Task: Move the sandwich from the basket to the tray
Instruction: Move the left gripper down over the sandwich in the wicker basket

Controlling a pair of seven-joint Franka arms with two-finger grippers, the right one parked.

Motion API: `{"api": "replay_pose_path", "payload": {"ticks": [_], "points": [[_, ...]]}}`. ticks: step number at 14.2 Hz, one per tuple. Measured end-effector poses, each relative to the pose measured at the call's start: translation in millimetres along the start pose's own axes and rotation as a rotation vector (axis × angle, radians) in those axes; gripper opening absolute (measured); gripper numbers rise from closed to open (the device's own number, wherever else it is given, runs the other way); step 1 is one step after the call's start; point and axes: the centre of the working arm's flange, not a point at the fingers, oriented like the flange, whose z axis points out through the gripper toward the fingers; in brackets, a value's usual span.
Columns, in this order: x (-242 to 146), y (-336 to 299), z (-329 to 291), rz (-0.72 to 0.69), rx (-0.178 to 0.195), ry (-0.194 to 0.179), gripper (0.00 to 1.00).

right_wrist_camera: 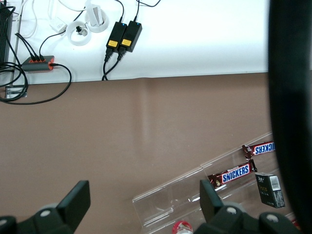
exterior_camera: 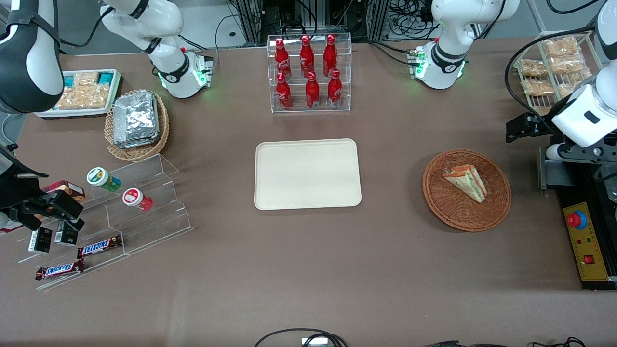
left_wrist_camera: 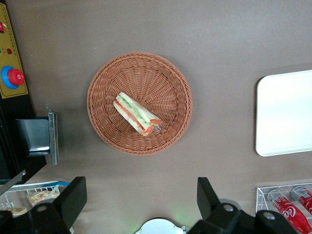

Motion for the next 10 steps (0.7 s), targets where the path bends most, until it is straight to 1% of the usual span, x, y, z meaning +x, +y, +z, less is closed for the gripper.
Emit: {"api": "replay_pose_path", "payload": {"ticks": [3,6,8,10], "points": [[0.1,-0.8,0.2,-0.001,0.002,-0.001,1.0],[3.3,-6.0,5.7,-0.01,0.02,-0.005,1.0],[10.9,-8.2,26.4,-0.022,0.03,-0.004,1.0],[19.8,-9.3,61.8,-0.068,0.037,-0.002,1.0]]}}
